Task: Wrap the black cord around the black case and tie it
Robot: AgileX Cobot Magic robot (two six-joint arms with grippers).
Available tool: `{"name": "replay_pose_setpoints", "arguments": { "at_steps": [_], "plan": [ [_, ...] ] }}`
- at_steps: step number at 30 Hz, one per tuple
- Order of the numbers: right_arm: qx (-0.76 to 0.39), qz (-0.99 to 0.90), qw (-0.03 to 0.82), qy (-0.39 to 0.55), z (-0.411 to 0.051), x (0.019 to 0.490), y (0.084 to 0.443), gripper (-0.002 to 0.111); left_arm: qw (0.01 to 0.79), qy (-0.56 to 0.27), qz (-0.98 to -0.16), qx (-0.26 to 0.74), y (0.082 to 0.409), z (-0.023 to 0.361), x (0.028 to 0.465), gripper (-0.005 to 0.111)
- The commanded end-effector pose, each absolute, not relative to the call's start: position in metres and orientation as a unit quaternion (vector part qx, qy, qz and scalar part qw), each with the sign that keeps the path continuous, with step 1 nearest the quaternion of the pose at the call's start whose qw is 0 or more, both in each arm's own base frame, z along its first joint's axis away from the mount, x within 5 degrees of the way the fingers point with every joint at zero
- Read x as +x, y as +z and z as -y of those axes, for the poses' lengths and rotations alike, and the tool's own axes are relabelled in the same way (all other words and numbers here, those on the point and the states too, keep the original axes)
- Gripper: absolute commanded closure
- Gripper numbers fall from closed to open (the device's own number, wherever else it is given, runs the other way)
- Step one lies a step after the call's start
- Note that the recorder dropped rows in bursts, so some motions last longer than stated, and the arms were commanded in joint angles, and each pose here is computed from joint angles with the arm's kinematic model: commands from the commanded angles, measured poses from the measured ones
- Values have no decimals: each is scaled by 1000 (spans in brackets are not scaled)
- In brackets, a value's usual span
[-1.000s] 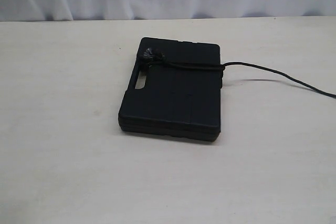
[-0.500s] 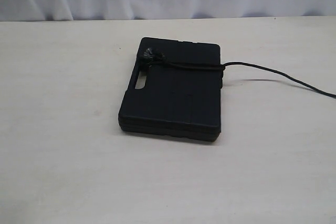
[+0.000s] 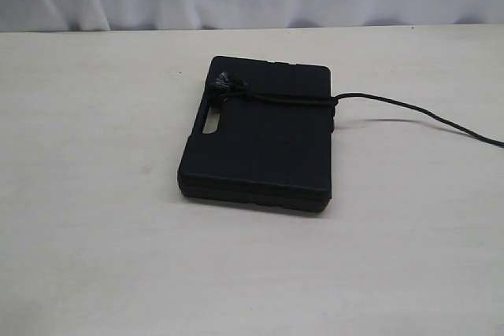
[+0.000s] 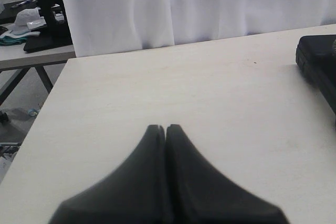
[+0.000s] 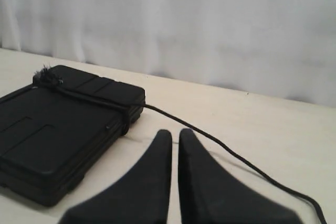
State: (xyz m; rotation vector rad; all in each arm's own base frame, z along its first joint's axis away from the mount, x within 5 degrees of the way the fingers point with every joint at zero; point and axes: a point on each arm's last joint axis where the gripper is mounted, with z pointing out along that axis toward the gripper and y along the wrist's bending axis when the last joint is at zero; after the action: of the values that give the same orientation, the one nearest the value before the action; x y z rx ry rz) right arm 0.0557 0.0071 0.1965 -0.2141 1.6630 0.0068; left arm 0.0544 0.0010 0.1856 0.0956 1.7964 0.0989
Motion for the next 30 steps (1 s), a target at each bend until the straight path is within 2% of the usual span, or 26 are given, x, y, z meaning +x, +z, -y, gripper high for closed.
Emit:
{"name": "replay_pose_setpoints", "arguments": {
  "at_steps": [1,6,30],
  "plan": [
    [-95,-760,643,-2,-6,55,189,104,623,43,-780,37,185,-1,54,107],
    [-96,-780,618,-3,-6,54,184,104,623,43,-780,37,185,-1,54,107],
    [-75,-786,613,14,-6,53,183,104,623,43,-780,37,185,-1,54,107]
  ]
}}
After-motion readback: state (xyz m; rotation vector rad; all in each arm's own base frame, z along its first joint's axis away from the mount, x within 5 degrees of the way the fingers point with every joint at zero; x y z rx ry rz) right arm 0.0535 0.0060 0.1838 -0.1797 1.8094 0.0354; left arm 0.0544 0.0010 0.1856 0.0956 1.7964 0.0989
